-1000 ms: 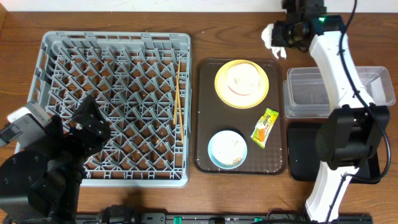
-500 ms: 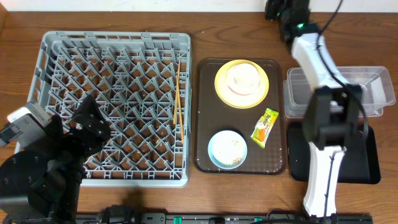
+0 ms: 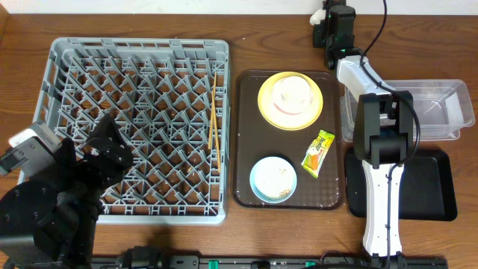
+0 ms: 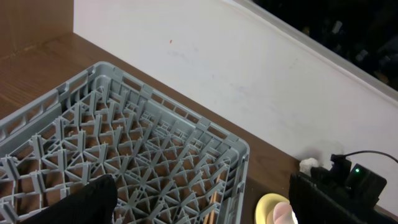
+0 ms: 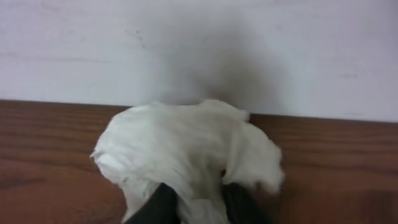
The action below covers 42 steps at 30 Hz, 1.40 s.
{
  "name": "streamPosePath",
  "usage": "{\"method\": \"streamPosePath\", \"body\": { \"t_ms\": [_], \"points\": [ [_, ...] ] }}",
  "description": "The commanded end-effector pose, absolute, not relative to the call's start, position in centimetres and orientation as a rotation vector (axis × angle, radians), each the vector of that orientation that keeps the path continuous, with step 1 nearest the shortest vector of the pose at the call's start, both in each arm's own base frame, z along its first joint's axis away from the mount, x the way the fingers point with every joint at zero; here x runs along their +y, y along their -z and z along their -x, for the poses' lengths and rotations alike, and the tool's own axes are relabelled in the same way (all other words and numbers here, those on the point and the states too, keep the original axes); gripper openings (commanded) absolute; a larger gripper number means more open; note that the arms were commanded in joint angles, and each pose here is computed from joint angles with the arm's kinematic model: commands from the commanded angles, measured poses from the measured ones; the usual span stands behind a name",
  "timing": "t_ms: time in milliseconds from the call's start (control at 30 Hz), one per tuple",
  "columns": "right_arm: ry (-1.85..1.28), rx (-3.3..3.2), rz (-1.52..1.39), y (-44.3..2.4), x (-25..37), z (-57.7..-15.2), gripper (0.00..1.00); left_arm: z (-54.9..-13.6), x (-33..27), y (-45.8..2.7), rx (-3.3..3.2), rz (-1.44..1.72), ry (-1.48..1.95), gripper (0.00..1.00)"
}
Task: Sort waste into correct bins and load items into the dishwasher rack
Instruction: 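Carry the white tissue with the right gripper toward the back edge, then lower the tissue into the clear plastic container and open the right gripper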
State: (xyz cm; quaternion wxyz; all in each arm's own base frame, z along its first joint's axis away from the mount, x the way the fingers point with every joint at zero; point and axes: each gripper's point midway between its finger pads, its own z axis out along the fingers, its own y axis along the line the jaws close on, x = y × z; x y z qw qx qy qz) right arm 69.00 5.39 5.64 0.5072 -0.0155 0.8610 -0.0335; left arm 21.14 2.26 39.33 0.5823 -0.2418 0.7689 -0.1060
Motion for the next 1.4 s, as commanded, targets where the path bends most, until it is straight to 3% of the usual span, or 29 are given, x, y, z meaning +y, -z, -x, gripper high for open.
{"method": "streamPosePath", "body": {
  "t_ms": [0,67,233,400,700,800,967,1067,1367],
  "points": [
    [0.12,2.012,0.05,-9.3,4.8,-69.6,0.17,-21.0,2.2,-39.9,1.784,0.555,0.252,0.89],
    [0.12,2.01,0.05,-9.8,4.8,-69.5,0.01,-21.0,2.2,-39.9,1.784,0.555,0.252,0.89],
    [0.111,2.009,0.034,-15.3,4.6,-68.1,0.01,-21.0,2.2,-39.9,1.784,0.555,0.252,0.89],
    [0.11,2.081,0.003,-22.4,3.4,-63.5,0.01,-21.0,2.2,-39.9,1.784,0.555,0.252,0.89],
    [0.098,2.293,-0.171,-31.2,-0.5,-49.2,0.01,-21.0,2.2,-39.9,1.784,0.555,0.252,0.89],
    [0.085,2.345,-0.362,-33.1,-3.1,-43.3,0.01,-20.9,2.2,-39.9,1.784,0.555,0.252,0.89],
    [0.116,2.335,-0.75,-34.4,-9.7,-35.9,0.01,-20.9,2.2,-39.9,1.783,0.555,0.252,0.89],
    [0.115,2.292,-0.92,-34.3,-13.3,-34.1,0.01,-20.9,2.2,-39.9,1.784,0.555,0.252,0.89],
    [-0.08,2.334,-1.117,-28.8,-17.5,-36.0,0.01,-21.0,2.2,-39.9,1.784,0.555,0.252,0.89]
  ]
}}
